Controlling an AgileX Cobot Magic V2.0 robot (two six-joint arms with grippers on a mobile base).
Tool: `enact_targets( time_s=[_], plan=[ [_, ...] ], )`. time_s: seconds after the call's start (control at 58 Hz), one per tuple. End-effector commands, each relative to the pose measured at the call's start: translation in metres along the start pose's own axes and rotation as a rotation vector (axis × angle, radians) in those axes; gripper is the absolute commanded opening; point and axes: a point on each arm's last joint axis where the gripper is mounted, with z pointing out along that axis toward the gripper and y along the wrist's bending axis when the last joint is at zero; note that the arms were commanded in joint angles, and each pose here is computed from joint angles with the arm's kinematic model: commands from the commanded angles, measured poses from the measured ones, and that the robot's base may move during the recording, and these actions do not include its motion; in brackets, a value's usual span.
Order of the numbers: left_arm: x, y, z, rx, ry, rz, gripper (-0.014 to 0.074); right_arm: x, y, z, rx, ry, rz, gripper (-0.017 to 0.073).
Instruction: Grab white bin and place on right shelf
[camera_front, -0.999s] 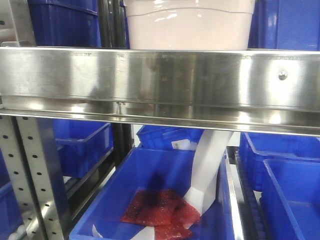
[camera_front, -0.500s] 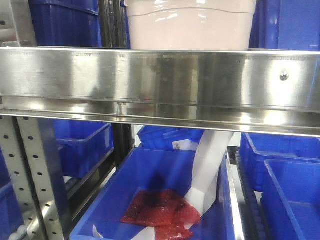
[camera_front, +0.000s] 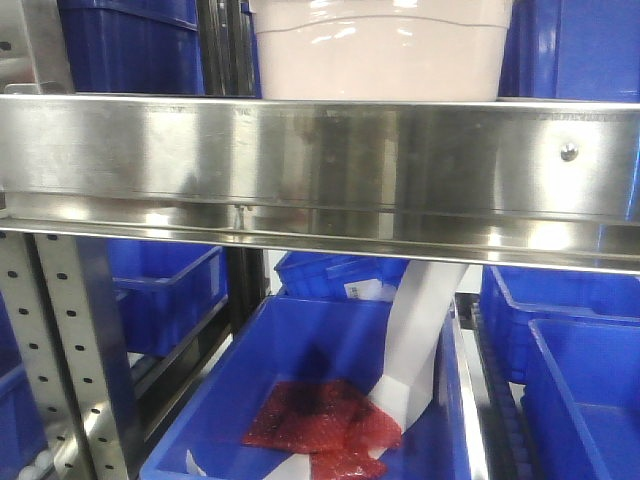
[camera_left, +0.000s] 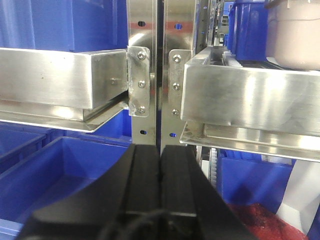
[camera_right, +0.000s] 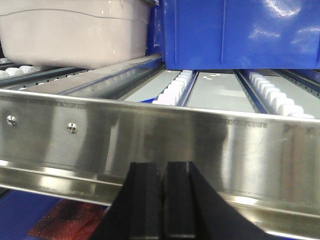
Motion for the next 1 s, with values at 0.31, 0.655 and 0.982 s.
enact_targets(
  time_s=[0.31,0.655,0.982],
  plan=[
    [-0.0063,0.0016,-0.0009,-0.019,-0.093,-0.011,-0.0127,-0.0185,0.0006,-0.0037,-0.004,-0.144,-0.003,0.0071],
    [-0.0063,0.0016,-0.0009,-0.019,-0.093,-0.011,-0.0127,-0.0181,0.0006,-0.0036,-0.004,-0.140,-0.003,0.0071],
    [-0.0063,0.0016,-0.0009,-0.019,-0.093,-0.011,-0.0127,-0.0181,0.0006,-0.0036,-0.004,-0.140,-0.003,0.0071]
  ],
)
